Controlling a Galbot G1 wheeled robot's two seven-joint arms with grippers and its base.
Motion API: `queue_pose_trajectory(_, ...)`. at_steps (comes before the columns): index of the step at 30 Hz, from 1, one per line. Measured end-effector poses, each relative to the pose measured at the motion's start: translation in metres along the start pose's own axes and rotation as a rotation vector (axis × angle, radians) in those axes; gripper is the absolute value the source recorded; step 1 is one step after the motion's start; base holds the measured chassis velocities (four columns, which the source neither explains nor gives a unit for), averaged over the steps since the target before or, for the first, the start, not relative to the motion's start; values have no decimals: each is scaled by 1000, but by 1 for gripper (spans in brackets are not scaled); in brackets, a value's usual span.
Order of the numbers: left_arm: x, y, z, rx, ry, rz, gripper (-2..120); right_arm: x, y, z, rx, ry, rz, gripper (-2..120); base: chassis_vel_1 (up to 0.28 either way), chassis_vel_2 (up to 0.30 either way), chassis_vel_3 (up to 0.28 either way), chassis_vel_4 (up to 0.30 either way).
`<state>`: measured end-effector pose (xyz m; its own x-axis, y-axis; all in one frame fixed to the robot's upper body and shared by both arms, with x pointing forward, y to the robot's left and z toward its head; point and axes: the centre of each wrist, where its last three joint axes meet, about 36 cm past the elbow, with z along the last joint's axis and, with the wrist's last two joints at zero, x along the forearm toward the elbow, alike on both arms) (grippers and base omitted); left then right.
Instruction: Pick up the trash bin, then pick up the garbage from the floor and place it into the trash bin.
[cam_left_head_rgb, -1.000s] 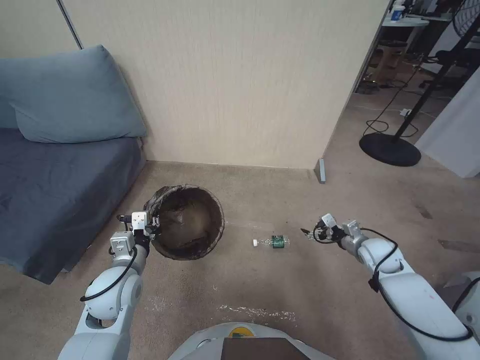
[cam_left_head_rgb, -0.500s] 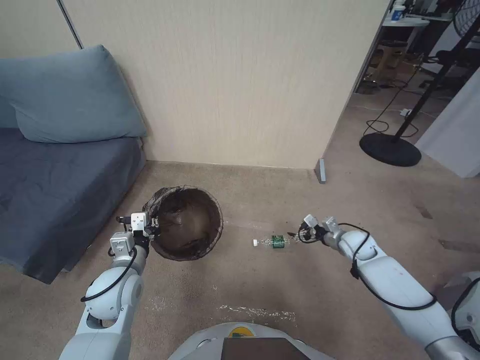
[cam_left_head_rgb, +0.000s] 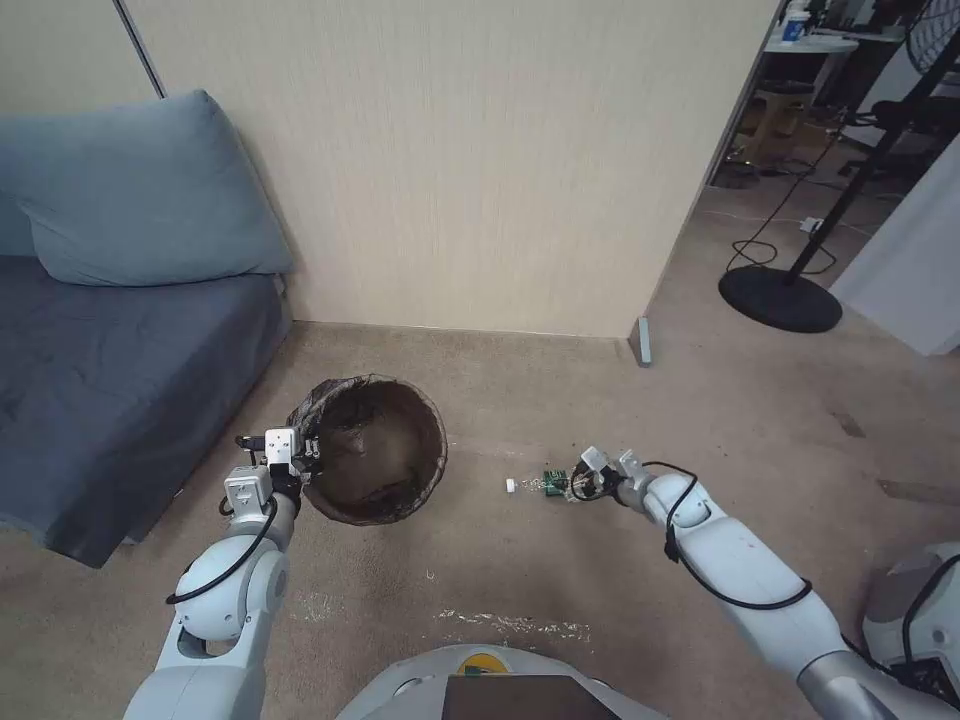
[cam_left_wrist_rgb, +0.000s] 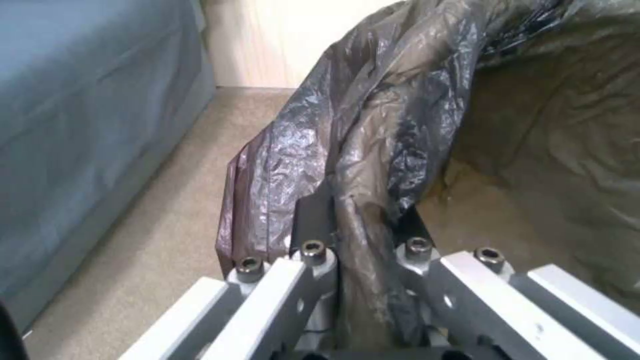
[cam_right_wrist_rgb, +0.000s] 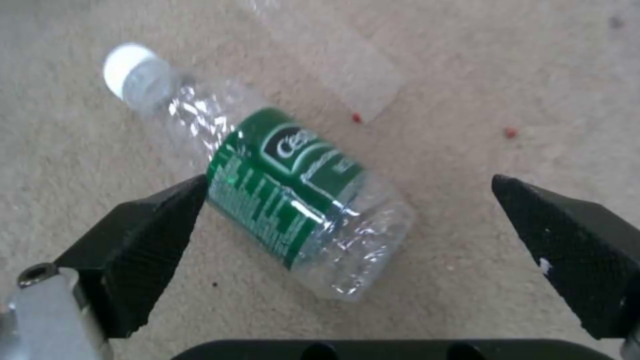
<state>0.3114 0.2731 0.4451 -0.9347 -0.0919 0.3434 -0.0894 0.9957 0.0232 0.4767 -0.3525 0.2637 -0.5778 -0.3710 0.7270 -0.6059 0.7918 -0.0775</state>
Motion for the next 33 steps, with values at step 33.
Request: queue_pose_trajectory(33, 1, -4, 4, 4, 2, 4, 4, -37, -20, -33, 234, 15, -170, 100, 0, 0, 0, 0)
